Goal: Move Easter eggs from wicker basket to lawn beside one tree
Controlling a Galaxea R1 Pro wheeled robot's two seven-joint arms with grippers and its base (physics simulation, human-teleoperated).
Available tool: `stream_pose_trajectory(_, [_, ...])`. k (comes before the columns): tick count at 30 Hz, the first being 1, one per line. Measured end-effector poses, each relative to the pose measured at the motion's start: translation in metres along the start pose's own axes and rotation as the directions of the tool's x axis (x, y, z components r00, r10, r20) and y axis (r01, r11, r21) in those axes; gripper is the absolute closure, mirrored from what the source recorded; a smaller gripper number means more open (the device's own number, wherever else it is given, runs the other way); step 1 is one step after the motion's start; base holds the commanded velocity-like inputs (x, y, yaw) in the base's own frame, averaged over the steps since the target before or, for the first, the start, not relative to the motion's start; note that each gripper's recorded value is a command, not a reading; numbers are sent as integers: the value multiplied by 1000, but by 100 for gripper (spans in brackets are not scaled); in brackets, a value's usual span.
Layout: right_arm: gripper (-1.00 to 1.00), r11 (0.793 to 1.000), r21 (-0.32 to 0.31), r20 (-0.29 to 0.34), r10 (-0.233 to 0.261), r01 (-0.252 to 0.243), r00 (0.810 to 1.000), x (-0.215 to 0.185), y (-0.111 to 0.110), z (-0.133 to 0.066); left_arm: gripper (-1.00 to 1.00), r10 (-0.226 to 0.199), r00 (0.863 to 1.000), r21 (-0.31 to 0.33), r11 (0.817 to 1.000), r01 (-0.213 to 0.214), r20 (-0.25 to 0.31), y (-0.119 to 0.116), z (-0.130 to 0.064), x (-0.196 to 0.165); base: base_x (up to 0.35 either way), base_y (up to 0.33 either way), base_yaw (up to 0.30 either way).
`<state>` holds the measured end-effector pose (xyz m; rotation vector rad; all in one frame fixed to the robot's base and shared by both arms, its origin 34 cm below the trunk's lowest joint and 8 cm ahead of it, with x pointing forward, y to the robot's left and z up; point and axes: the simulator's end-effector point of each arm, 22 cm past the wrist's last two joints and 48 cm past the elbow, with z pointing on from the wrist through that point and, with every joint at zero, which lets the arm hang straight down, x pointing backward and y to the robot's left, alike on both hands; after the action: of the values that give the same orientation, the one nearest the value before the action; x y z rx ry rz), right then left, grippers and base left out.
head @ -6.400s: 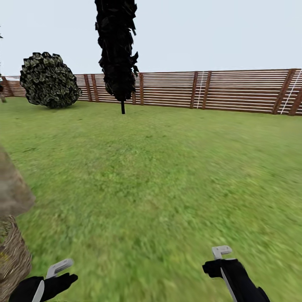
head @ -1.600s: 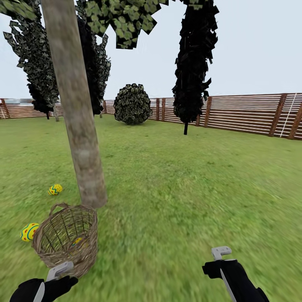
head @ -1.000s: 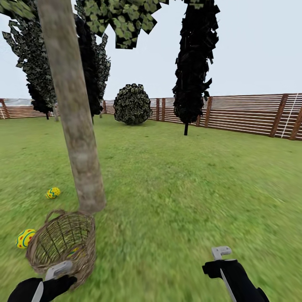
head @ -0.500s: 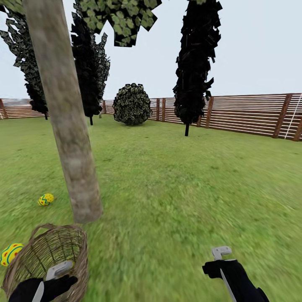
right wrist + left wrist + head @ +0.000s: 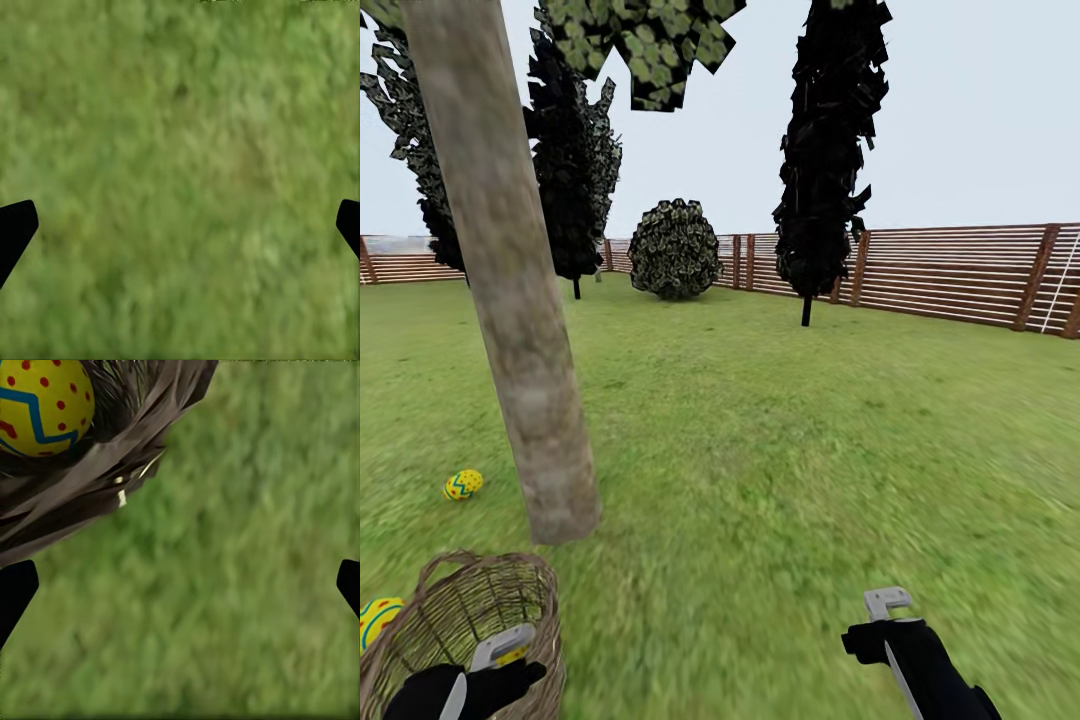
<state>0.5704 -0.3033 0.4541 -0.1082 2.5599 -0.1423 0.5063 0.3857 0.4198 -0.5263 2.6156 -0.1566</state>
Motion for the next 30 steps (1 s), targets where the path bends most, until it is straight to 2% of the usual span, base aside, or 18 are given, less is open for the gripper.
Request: stream_pose_trajectory(30, [-100, 1000, -1, -13, 2, -2, 1000, -39, -9, -44, -100, 1, 1000, -1, 1000, -1, -3, -17, -50, -36, 0, 0, 0])
